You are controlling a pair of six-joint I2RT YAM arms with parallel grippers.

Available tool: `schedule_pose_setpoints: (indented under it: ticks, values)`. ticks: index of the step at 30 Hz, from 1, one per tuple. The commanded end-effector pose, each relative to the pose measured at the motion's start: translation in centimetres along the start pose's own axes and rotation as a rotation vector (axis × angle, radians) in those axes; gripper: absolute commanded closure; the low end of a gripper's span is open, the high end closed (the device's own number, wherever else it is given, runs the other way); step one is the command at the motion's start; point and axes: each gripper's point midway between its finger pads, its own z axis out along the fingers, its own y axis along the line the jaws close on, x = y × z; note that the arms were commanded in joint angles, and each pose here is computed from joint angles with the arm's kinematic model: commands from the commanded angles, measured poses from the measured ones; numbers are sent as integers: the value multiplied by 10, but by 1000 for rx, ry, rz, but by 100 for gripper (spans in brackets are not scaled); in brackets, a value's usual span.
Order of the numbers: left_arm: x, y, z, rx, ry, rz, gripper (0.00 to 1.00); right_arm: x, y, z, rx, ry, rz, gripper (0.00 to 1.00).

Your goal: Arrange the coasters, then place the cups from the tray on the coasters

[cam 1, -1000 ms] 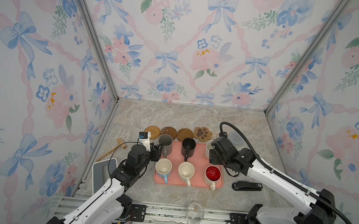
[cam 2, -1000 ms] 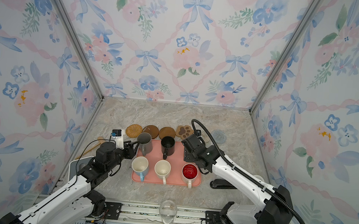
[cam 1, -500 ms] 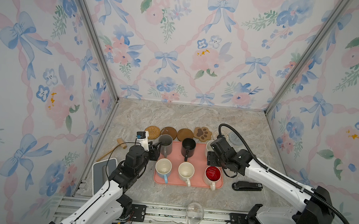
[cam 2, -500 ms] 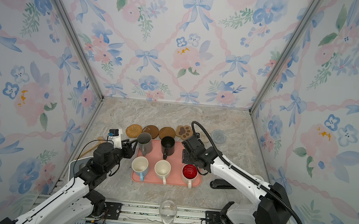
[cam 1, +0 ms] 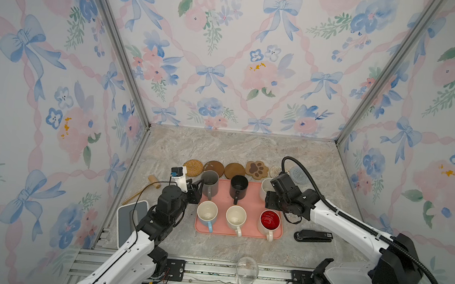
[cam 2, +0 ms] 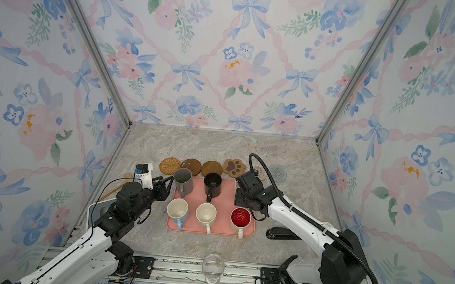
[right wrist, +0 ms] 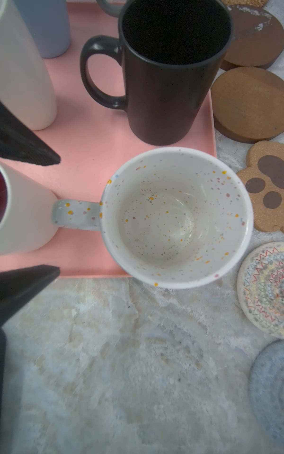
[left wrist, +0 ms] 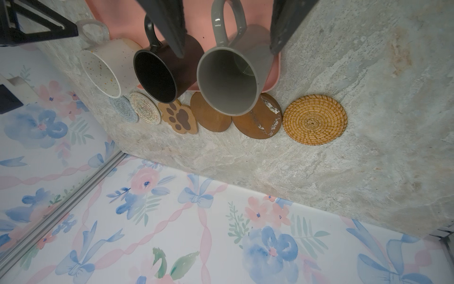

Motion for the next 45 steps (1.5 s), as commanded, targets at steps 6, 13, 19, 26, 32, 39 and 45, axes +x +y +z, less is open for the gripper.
schedule_pose_setpoints:
  ticks: [6,13,19,26,32,39,45]
  values:
    - [3,3,1,-8,-5,3,49,4,2,16,11,41,5,42]
    - [3,3,1,-10,-8,6,48,1,0,21,22,44,10,44]
    - [2,3,1,-9,-10,13,48,-6,0,21,26,44,4,49]
    - [3,3,1,-8,-13,19,48,-5,0,25,21,51,12,51]
    - [3,3,1,-9,-11,21,48,-5,0,29,27,60,12,51]
    - [3,4,1,-10,-13,22,48,-4,0,33,33,68,12,54]
    - [4,4,1,-12,-11,26,48,-5,-1,36,44,75,18,57]
